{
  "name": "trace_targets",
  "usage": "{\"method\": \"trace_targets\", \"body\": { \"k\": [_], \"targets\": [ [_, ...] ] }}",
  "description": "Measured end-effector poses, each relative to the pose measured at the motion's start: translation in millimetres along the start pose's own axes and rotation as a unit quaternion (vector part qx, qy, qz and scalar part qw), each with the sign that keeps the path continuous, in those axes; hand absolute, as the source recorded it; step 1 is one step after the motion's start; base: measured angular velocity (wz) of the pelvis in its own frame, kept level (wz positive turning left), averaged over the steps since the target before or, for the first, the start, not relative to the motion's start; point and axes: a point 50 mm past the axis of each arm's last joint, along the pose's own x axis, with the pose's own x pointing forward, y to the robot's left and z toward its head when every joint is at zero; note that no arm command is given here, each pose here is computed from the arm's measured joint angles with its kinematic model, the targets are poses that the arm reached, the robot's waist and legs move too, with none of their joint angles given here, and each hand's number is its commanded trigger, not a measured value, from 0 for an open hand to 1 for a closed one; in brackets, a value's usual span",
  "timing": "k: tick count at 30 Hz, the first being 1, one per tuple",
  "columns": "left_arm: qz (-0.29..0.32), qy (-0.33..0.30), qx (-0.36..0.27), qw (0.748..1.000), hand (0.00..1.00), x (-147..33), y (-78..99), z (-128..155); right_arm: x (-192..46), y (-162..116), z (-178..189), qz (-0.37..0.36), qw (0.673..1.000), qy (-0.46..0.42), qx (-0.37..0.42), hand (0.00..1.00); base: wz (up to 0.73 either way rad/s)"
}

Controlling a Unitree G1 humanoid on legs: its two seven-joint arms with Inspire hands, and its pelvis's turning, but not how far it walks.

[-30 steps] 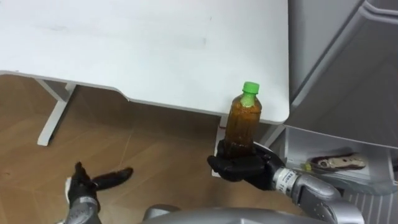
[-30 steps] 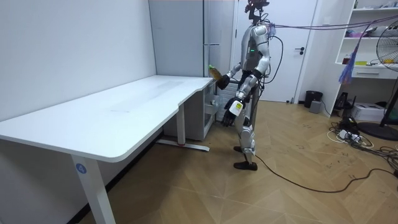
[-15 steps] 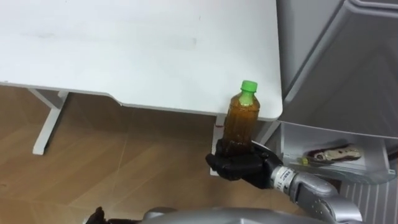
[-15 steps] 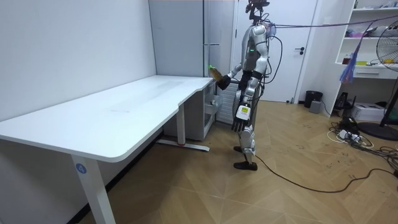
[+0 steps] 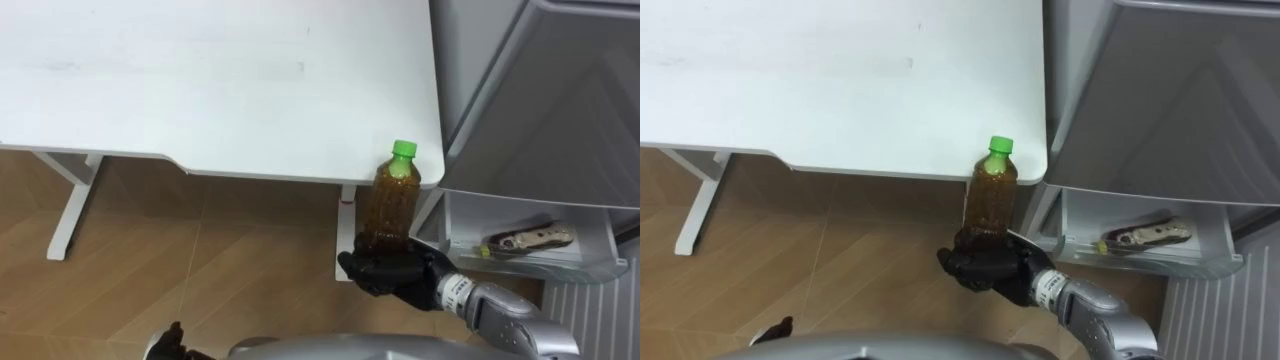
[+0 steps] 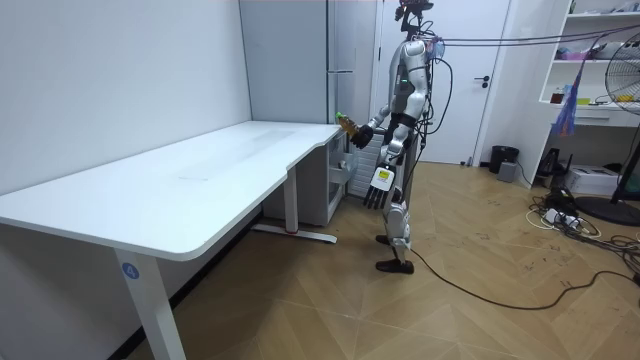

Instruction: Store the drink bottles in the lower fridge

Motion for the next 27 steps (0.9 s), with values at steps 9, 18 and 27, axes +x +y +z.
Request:
{"method": "trace_targets", "body": {
  "k": [9, 18, 27],
  "targets": [
    [0.003, -0.006, 0.014, 1.0, 0.0, 0.5, 0.0, 3.7, -2.0, -2.7, -4.3, -0.027, 0.999, -0.018, 0.0, 1.0, -0.04],
    [0.012, -0.011, 0.007, 1.0, 0.0, 0.3, -2.3, 6.9, -4.1, -12.6, -31.0, -0.106, 0.991, -0.01, 0.081, 1.0, 0.0],
    [0.008, -0.032, -0.003, 0.999, 0.0, -2.3, -11.4, 15.4, -10.8, -27.0, -46.7, -0.213, 0.947, -0.021, 0.238, 1.0, -0.07]
  ]
}}
